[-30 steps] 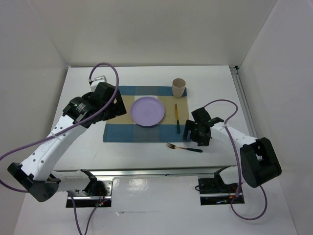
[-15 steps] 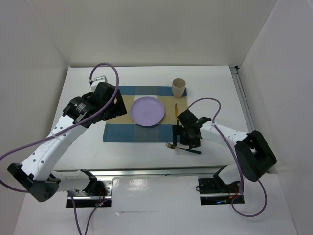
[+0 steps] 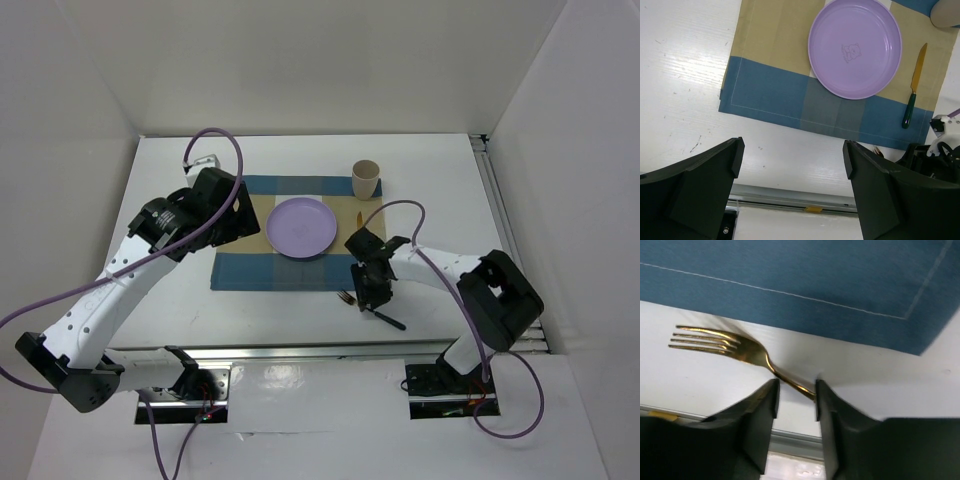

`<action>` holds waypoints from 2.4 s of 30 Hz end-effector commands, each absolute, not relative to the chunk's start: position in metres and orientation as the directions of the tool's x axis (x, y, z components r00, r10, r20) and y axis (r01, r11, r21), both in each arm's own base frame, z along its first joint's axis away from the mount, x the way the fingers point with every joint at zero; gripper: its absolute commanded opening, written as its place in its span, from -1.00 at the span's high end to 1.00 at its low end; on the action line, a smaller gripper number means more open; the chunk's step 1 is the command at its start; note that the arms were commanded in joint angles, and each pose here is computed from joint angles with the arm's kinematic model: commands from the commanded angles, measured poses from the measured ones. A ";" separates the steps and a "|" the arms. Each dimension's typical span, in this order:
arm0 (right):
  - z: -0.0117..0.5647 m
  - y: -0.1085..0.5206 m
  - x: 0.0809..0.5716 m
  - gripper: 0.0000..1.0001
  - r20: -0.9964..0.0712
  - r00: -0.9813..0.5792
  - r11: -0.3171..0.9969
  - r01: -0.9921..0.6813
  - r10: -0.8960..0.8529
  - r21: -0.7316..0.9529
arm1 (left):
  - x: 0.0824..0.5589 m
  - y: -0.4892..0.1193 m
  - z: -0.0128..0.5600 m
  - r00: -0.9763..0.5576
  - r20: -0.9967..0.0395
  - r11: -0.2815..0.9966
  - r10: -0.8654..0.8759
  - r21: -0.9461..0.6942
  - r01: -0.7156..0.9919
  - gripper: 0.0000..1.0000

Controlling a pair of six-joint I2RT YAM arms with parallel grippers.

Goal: Set the dinner table for one person

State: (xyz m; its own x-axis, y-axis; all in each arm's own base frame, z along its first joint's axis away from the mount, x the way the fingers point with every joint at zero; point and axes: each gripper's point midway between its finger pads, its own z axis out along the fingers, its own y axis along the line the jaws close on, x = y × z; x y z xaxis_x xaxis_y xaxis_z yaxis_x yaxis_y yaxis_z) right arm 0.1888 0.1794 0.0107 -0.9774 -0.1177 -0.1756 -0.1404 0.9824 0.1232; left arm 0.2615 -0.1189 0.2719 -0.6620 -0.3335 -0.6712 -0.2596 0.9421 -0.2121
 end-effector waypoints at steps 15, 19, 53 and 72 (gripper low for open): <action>0.062 0.248 0.186 1.00 -0.345 -0.861 0.868 -0.455 -0.373 0.197 | 0.266 -0.123 0.276 -0.659 -0.676 0.944 -0.330 -0.226 -0.241 -1.00; 0.099 0.272 0.206 1.00 -0.447 -0.833 0.847 -0.467 -0.326 0.253 | 0.267 -0.120 0.282 -0.644 -0.688 0.942 -0.333 -0.224 -0.249 -1.00; 0.064 0.360 0.250 -0.12 -0.444 -0.808 0.761 -0.552 -0.388 0.340 | 0.261 -0.103 0.310 -0.577 -0.739 0.936 -0.348 -0.236 -0.263 -1.00; 0.021 0.348 0.179 0.55 -0.353 -0.761 0.750 -0.630 -0.544 0.201 | 0.265 -0.087 0.357 -0.495 -0.802 0.936 -0.335 -0.220 -0.277 -1.00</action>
